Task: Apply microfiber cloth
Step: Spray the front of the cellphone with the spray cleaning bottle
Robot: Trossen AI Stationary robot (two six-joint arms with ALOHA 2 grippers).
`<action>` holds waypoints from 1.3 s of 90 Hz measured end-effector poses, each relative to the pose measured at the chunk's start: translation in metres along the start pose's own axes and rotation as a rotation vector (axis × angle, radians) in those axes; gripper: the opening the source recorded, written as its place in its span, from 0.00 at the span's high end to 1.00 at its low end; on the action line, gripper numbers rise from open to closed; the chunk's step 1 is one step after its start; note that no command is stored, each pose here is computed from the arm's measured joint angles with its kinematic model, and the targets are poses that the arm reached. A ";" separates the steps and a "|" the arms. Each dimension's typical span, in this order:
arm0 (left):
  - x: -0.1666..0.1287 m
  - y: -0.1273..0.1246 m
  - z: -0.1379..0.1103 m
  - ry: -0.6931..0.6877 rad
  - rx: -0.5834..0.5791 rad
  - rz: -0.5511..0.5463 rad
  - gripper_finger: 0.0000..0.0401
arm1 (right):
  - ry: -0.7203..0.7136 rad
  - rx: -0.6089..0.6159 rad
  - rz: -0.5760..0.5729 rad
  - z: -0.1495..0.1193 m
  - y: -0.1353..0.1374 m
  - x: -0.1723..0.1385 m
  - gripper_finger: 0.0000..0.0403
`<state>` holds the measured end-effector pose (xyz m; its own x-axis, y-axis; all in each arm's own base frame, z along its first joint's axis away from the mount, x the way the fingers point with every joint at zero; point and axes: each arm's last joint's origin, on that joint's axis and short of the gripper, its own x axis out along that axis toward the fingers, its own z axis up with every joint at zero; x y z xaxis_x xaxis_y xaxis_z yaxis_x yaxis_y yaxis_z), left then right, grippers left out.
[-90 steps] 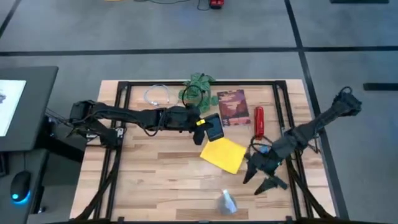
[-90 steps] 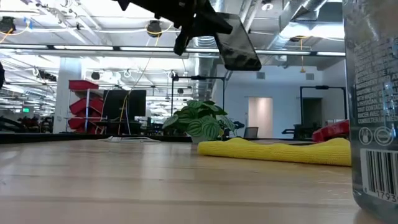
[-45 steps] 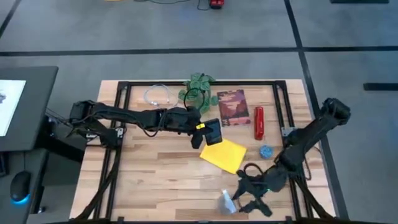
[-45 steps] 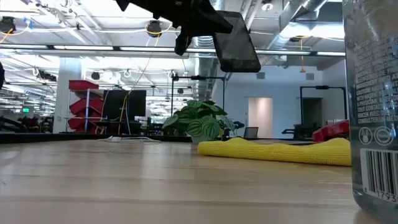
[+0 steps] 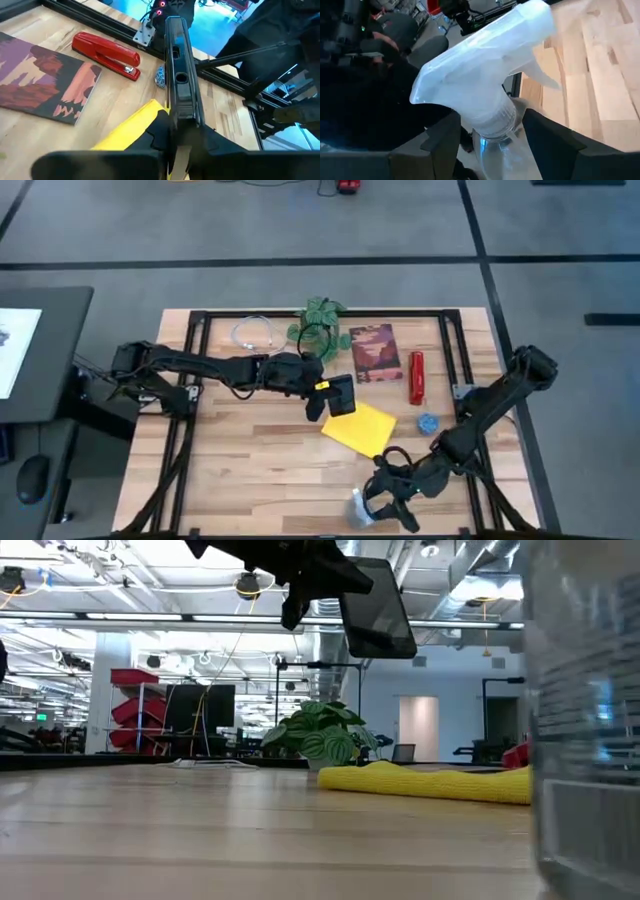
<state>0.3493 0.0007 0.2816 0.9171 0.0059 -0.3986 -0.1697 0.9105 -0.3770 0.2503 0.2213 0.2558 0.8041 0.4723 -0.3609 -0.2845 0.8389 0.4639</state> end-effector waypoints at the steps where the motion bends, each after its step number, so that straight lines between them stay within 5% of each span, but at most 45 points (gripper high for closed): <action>1: 0.000 0.000 0.000 0.001 0.000 0.001 0.97 | 0.000 -0.010 -0.001 0.000 0.000 0.000 0.49; 52: 0.000 0.003 -0.002 0.026 -0.004 0.019 0.97 | -0.042 -0.213 -0.055 0.002 -0.001 0.000 0.33; 101: 0.000 0.006 -0.001 0.031 0.016 0.031 0.97 | -0.114 -0.242 -0.113 0.002 0.005 0.034 0.33; 117: 0.000 0.007 -0.003 0.043 0.017 0.036 0.97 | -0.125 -0.198 -0.140 0.010 0.004 0.036 0.43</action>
<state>0.3470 0.0061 0.2769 0.8940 0.0212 -0.4476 -0.1958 0.9170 -0.3476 0.2827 0.2390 0.2527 0.8974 0.3214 -0.3023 -0.2528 0.9361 0.2446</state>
